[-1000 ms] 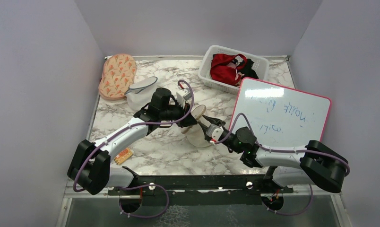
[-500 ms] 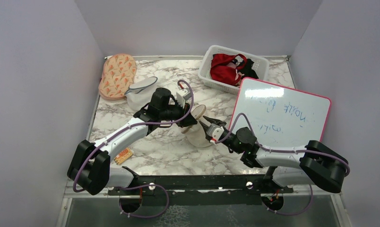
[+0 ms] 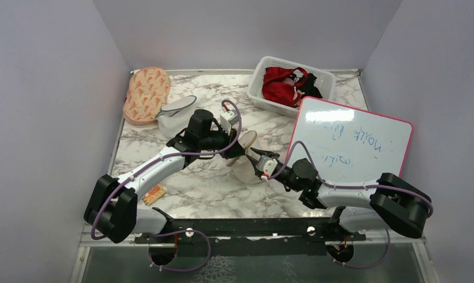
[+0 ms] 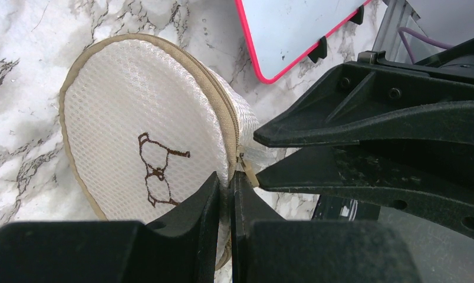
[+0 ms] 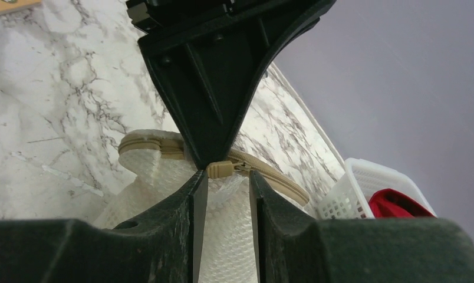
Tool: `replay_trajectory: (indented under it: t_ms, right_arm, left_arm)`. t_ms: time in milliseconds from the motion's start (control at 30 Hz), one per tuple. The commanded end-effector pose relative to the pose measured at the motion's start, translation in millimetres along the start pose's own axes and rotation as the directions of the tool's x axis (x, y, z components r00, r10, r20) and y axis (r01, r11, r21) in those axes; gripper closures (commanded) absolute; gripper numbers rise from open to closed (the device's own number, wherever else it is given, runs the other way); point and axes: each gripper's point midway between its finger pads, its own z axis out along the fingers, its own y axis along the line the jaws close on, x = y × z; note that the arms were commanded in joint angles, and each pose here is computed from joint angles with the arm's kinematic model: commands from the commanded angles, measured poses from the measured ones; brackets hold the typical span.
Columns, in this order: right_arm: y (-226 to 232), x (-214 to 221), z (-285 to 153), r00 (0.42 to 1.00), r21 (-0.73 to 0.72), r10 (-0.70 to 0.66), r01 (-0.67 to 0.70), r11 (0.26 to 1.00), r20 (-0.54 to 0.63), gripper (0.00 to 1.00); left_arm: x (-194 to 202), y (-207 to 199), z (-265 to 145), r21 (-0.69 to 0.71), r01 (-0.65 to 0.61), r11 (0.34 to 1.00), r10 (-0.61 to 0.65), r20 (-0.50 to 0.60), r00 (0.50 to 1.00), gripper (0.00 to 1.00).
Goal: Unzip the laundry bag and remove the bra
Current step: Unzip the laundry bag at the center of the board.
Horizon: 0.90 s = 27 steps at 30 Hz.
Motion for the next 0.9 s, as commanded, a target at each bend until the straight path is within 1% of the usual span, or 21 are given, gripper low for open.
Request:
replay_trajectory:
  t_ms: [0,200,333,500,767,867]
  right_arm:
    - [8,-14,1,0.997,-0.047,0.04,-0.037,0.998,0.062,0.68]
    - [12,-13,6,0.997,-0.063,0.041,-0.037,0.997,0.066,0.6]
    - [6,-11,10,0.998,-0.031,0.028,-0.027,0.999,0.057,0.6]
    - [-3,-10,11,0.998,0.021,0.017,-0.018,1.0,0.053,0.63]
    - [-9,-14,13,0.997,0.053,0.009,-0.013,0.999,0.072,0.63]
    - [-15,-10,13,0.999,0.086,0.01,-0.015,0.996,0.052,0.64]
  left_arm:
    - [-7,-10,-5,0.033,-0.032,0.999,0.031,0.023,0.999,1.0]
    - [-6,-9,-4,0.034,-0.03,0.999,0.03,0.021,0.999,1.0]
    - [-6,-9,-4,0.032,-0.031,0.999,0.03,0.02,0.999,1.0]
    - [-6,-9,-4,0.034,-0.032,0.999,0.031,0.02,0.999,1.0]
    - [-4,-10,-4,0.04,-0.026,0.999,0.025,0.014,1.0,1.0]
    - [-4,-10,-3,0.04,-0.025,0.999,0.025,0.013,1.0,1.0]
